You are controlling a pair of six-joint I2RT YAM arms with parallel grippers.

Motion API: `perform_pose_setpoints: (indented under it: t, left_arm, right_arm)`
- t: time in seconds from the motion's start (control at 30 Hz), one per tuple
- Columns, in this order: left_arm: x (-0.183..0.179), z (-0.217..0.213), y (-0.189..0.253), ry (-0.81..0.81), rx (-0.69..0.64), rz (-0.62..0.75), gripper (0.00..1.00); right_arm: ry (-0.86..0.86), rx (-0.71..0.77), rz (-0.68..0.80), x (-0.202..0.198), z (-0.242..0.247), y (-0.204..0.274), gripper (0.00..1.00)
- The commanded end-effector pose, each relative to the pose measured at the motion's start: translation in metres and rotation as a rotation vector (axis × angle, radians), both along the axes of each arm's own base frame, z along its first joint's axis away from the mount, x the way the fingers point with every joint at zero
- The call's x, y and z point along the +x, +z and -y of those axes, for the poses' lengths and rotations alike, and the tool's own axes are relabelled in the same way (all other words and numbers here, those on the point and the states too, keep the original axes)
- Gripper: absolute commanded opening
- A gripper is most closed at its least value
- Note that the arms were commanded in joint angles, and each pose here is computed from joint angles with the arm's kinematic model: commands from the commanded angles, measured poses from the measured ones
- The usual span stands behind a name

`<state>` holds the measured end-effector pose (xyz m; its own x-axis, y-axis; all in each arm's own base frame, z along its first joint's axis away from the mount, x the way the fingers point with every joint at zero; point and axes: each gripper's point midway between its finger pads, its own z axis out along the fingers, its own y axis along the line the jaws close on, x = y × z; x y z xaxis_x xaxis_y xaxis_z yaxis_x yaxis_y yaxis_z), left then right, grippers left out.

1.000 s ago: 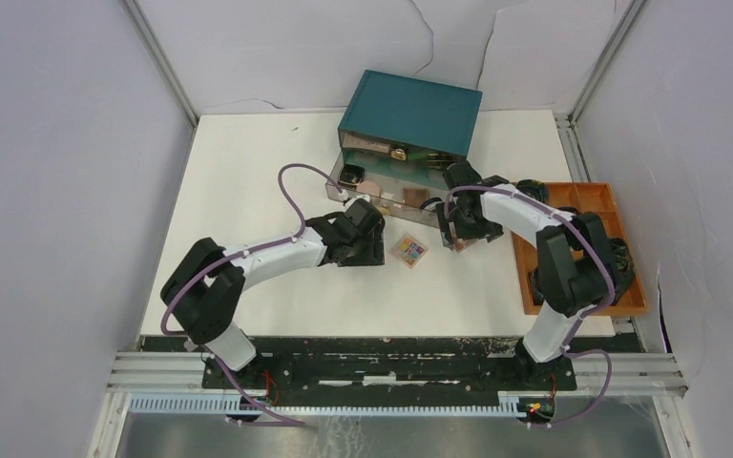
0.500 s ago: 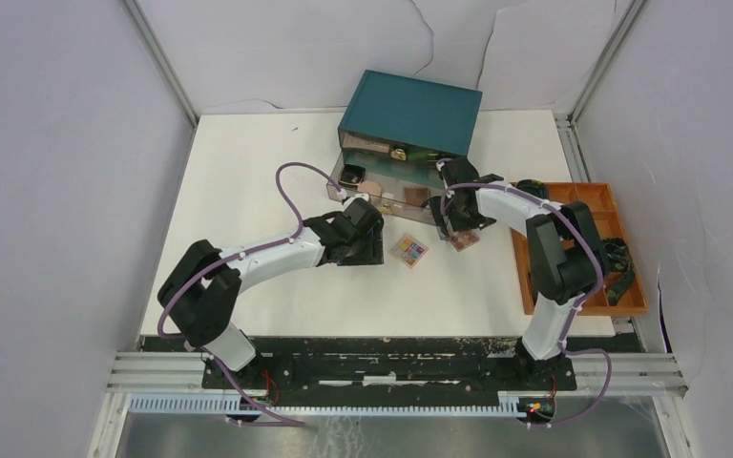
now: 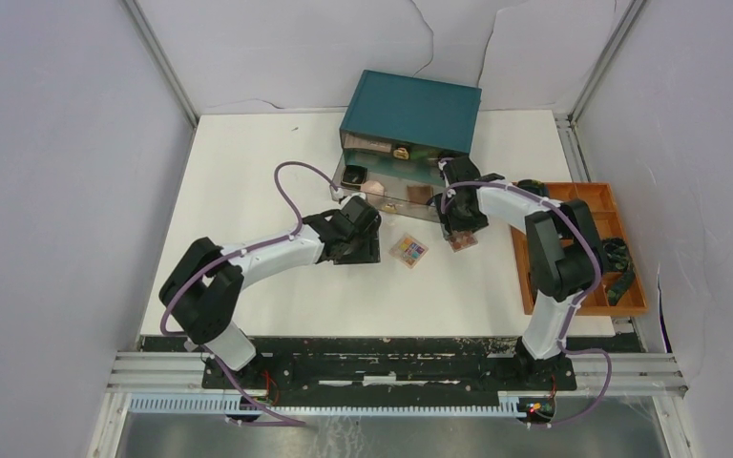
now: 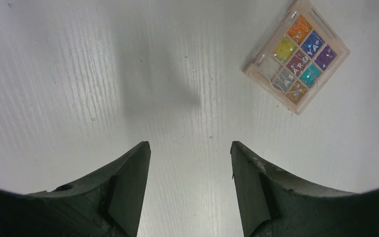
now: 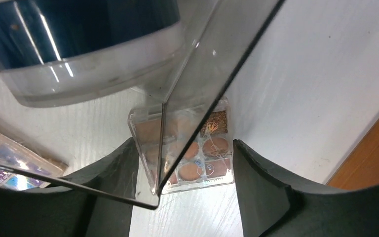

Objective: Organize the makeup

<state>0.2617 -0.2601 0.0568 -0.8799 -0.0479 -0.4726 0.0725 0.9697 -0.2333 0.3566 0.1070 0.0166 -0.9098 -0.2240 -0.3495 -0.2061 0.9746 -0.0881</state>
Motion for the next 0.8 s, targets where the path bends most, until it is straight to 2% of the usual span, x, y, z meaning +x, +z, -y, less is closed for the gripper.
perform_pose_setpoints:
  t: [0.0,0.2,0.4,0.57,0.77]
  left_arm:
    - [0.011,0.004,0.010,-0.029,-0.002,0.035,0.68]
    - [0.010,0.006,0.005,-0.043,-0.006,0.026,0.68]
    - [0.008,0.005,0.002,-0.053,-0.005,0.025,0.67]
    - [0.003,0.000,-0.003,-0.052,0.003,0.021,0.67]
    - [0.000,-0.007,0.001,-0.045,0.006,0.035,0.67]
  right_arm:
    - [-0.094,-0.059,0.017,-0.006,0.024,-0.002,0.61]
    - [-0.139,-0.002,0.029,-0.027,0.023,0.018,0.53]
    - [-0.141,0.143,0.087,-0.039,0.000,0.061,0.51]
    - [-0.136,0.244,0.182,-0.013,-0.026,0.116,0.50]
    - [-0.121,0.319,0.269,0.051,-0.062,0.151,0.50]
